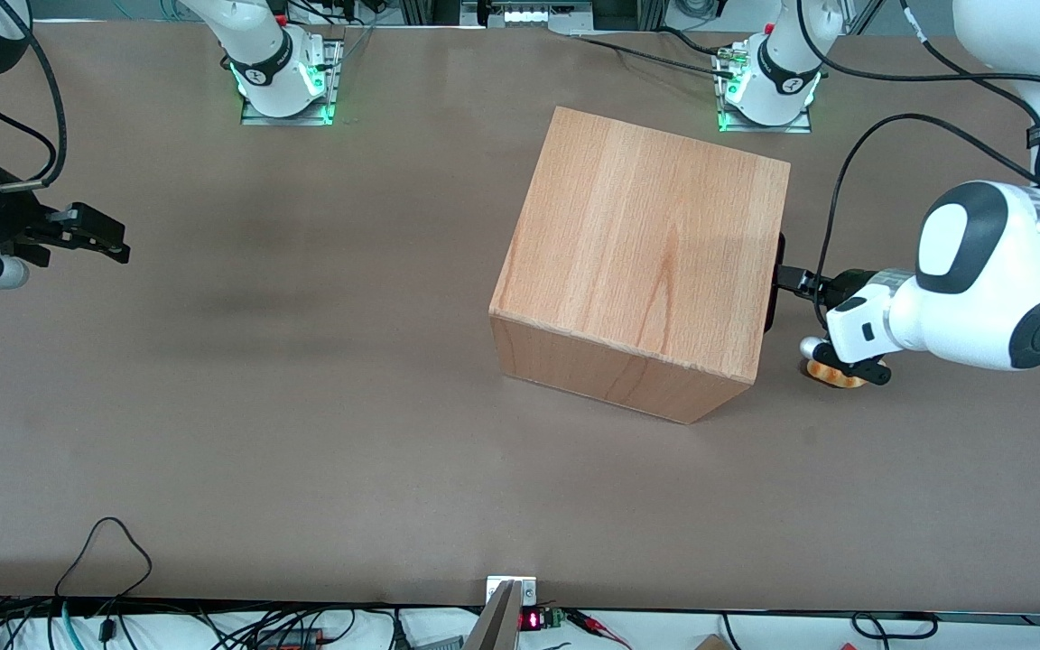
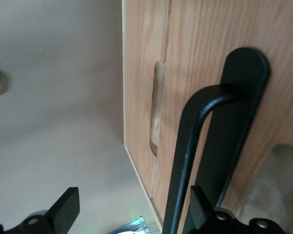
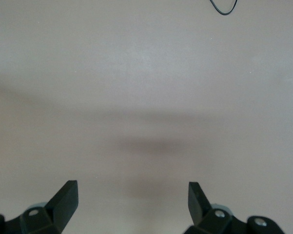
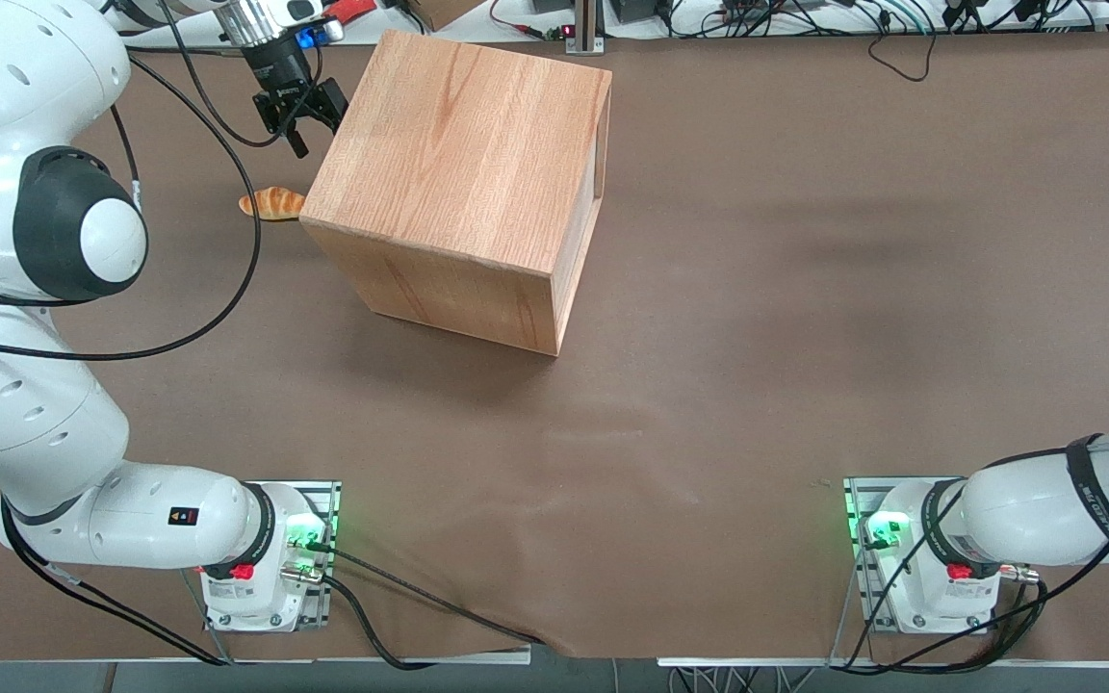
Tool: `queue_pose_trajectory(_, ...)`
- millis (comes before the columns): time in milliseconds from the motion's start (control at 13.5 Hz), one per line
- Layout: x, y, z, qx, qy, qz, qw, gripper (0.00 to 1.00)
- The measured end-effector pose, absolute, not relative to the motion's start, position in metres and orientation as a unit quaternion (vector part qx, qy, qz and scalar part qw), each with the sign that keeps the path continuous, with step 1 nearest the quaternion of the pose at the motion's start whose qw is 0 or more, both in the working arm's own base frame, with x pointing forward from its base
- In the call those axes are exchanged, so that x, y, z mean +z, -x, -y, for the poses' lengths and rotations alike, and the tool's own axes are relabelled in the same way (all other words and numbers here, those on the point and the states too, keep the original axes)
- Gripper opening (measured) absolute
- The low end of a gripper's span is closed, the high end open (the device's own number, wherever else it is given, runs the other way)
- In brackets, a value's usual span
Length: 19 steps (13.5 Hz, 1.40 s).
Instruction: Open top drawer with left arm
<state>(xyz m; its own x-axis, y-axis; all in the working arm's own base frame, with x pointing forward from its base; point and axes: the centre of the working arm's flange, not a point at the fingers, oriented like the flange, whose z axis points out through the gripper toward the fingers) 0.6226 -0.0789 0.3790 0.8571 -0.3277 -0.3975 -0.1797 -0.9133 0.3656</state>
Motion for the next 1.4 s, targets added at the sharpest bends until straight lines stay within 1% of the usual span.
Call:
queue_pose_trajectory(295, 0.366, -0.623, 0.085, -0.242, -0.947, 0.136, 0.160, 1.00)
queue_pose_trajectory(665, 0.364, -0.627, 0.083, -0.240, -0.948, 0.135, 0.160, 1.00)
queue_pose_trajectory(886, 0.355, -0.632, 0.080, -0.241, -0.948, 0.132, 0.162, 1.00)
queue_pose_trajectory(1182, 0.357, -0.637, 0.079, -0.232, -0.950, 0.134, 0.162, 1.00)
queue_pose_trajectory(1403, 0.361, -0.644, 0.060, -0.215, -0.954, 0.131, 0.164, 1.00)
